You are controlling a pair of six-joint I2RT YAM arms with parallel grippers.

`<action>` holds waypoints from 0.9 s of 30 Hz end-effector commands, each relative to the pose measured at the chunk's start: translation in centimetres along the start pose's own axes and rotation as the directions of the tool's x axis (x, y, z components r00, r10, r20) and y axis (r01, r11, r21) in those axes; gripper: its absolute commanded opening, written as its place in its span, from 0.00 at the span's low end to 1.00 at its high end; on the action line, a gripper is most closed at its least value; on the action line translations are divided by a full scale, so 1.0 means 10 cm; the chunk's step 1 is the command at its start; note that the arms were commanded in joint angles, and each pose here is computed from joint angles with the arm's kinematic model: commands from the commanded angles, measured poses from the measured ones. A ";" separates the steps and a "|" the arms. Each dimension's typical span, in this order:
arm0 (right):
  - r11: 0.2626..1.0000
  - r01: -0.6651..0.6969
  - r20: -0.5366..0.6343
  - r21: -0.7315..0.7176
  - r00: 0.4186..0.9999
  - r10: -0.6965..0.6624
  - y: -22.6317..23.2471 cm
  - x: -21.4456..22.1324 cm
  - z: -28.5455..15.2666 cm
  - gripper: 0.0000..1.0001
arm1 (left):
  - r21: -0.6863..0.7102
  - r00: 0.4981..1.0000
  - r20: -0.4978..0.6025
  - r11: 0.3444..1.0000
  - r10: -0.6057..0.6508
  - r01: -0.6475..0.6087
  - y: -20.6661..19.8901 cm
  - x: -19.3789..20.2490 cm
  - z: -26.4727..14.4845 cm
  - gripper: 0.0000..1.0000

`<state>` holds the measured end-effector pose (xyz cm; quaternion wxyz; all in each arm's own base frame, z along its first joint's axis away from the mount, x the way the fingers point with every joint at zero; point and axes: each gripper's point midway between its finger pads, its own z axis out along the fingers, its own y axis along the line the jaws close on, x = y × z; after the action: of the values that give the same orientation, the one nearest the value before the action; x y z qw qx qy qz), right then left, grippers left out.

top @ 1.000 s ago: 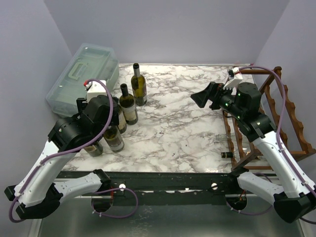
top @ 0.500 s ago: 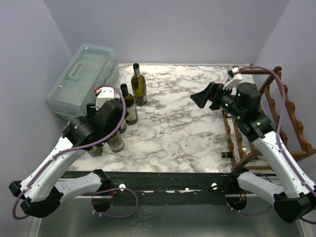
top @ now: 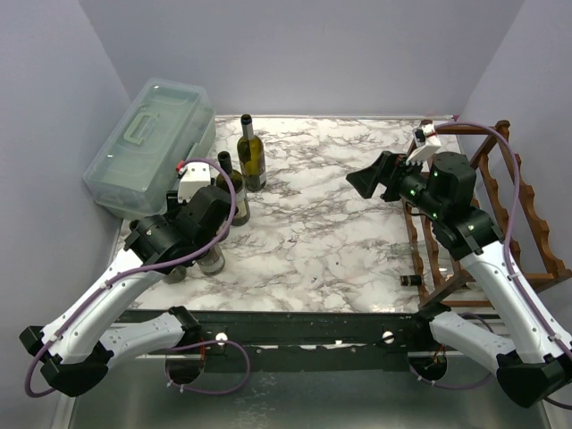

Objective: Put the wine bottle on the wine rack

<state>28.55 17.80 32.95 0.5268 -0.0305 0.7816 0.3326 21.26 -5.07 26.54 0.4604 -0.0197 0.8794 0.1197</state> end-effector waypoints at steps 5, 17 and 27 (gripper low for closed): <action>1.000 0.012 -0.015 0.021 1.000 -0.012 -0.06 0.06 -0.04 1.00 | 0.004 0.999 0.028 1.000 -0.015 0.015 -0.05 -0.03 0.06 0.42; 0.999 0.026 -0.035 0.034 0.999 -0.025 -0.12 0.14 0.00 1.00 | 0.159 1.000 -0.007 0.987 -0.022 0.023 -0.30 -0.12 -0.06 0.18; 0.995 0.087 -0.089 0.049 0.993 -0.082 -0.20 0.26 -0.03 1.00 | 0.414 0.999 0.028 0.910 -0.034 0.019 -0.86 -0.40 -0.19 0.08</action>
<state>28.23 17.44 31.63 0.5202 -0.0493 0.7931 0.3131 21.85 -9.85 26.59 0.4442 0.0408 0.8948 0.0175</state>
